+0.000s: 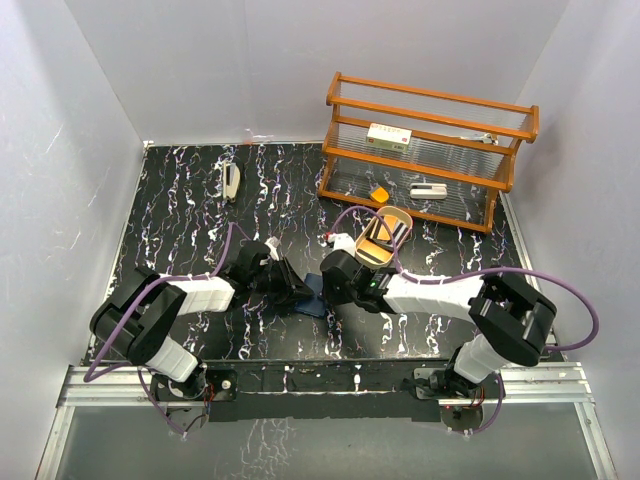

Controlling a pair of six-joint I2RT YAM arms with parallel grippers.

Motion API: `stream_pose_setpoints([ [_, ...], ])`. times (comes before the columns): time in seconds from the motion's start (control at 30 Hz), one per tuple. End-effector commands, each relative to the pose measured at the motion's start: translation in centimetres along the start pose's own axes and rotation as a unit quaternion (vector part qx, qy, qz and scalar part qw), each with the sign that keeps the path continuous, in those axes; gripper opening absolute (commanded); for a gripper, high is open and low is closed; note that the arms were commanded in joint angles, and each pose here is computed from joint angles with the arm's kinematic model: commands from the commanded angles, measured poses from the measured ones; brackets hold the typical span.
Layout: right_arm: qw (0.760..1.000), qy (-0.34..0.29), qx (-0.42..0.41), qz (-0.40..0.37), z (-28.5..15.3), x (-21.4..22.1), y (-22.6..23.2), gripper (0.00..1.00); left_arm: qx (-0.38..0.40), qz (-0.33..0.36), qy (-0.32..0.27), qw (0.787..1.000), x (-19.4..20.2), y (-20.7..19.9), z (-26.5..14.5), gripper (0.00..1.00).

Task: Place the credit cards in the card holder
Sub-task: Close the card holder at the center of the board.

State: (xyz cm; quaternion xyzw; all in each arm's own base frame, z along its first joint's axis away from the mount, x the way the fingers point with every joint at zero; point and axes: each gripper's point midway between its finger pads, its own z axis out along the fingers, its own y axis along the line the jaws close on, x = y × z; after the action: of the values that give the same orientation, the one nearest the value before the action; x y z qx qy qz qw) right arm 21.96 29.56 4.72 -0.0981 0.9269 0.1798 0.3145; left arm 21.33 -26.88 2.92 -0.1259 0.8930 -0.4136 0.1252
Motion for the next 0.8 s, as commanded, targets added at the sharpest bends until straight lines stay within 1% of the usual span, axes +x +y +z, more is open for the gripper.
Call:
stream_pose_setpoints([
  [0.0,0.999,-0.036,-0.036,0.020,0.3,-1.8,1.7,0.17,-0.083,-0.011,0.027,0.996,2.0,4.7,0.2,0.19],
  [0.1,0.997,-0.049,-0.054,0.022,0.8,-1.5,1.9,0.15,-0.086,-0.012,0.030,0.996,2.1,5.0,0.3,0.19],
  [0.2,0.997,-0.044,-0.062,0.020,0.9,-1.2,2.1,0.13,-0.090,-0.008,0.035,0.995,2.1,5.0,0.5,0.19],
  [0.33,0.998,-0.041,-0.040,0.022,0.8,-1.0,1.2,0.13,-0.089,-0.006,0.030,0.996,2.0,4.9,0.3,0.19],
  [0.77,0.999,-0.031,-0.034,0.026,1.6,-0.4,1.1,0.10,-0.085,-0.007,0.028,0.996,1.9,4.6,0.3,0.19],
])
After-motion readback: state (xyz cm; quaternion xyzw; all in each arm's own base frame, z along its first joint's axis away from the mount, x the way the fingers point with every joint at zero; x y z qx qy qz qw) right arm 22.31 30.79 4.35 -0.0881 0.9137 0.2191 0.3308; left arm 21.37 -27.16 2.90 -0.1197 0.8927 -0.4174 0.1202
